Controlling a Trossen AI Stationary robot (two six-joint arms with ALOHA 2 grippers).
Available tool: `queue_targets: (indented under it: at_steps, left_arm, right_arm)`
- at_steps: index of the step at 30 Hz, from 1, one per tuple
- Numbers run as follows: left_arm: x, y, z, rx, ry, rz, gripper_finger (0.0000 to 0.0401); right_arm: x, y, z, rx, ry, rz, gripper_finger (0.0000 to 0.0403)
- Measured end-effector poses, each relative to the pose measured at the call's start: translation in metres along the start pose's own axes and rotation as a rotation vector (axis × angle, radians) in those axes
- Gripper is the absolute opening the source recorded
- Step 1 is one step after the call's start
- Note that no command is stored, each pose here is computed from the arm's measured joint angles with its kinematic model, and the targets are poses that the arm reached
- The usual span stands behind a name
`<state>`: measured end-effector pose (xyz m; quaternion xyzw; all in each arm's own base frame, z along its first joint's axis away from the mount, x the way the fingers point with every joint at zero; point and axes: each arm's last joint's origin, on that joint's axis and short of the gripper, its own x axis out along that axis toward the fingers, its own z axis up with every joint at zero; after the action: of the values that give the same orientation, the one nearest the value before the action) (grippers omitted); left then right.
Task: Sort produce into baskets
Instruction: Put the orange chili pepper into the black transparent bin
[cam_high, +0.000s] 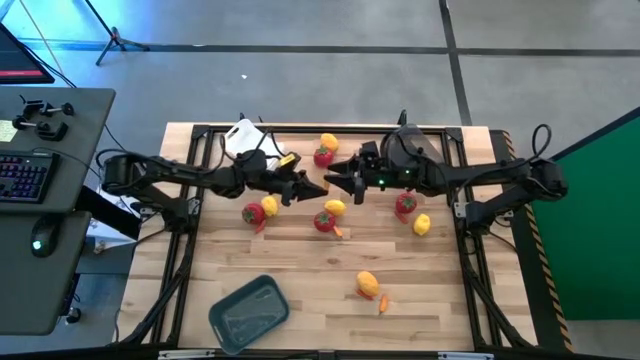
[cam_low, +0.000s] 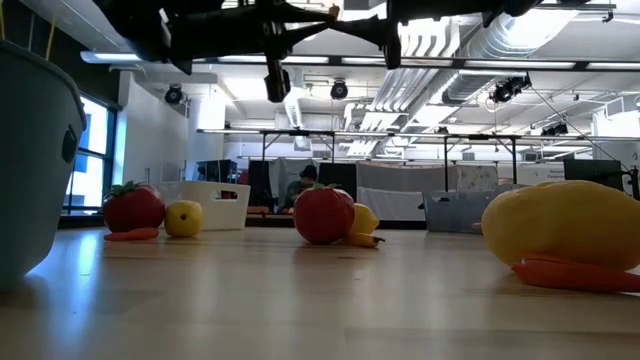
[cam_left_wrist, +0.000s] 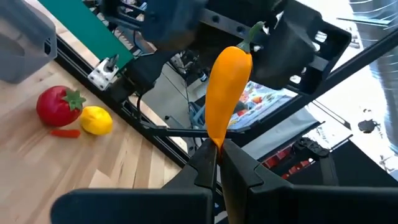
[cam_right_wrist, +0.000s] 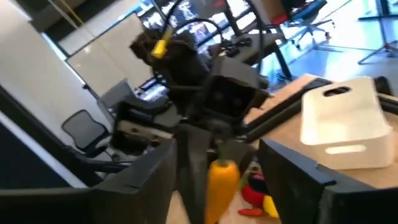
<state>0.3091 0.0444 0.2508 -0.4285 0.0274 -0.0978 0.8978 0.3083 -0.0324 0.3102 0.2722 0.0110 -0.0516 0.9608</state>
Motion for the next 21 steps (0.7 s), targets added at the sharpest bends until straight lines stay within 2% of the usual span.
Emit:
queue_targets:
  at_steps: [4, 10, 13, 18, 21]
  left_arm:
    - [0.007, 0.0, 0.003, 0.015, 0.003, -0.007, 0.0]
    - [0.008, 0.002, 0.007, 0.025, -0.007, 0.0, 0.0]
    - [0.007, 0.004, 0.01, 0.021, -0.014, 0.008, 0.0]
    - [0.005, 0.008, 0.013, 0.017, -0.026, 0.019, 0.0003]
    - [0.005, 0.008, 0.014, 0.033, -0.031, 0.022, 0.0012]
  right_arm:
    - [0.0, -0.003, 0.0, 0.001, 0.008, -0.022, 0.0179]
    - [0.0, -0.002, -0.001, -0.024, 0.029, 0.01, 0.0152]
    - [0.0, -0.002, -0.001, -0.031, 0.034, 0.021, 0.0116]
    - [0.0, -0.001, 0.0, -0.034, 0.033, 0.036, 0.0028]
    - [0.0, -0.001, 0.0, -0.053, 0.024, 0.042, 0.0011]
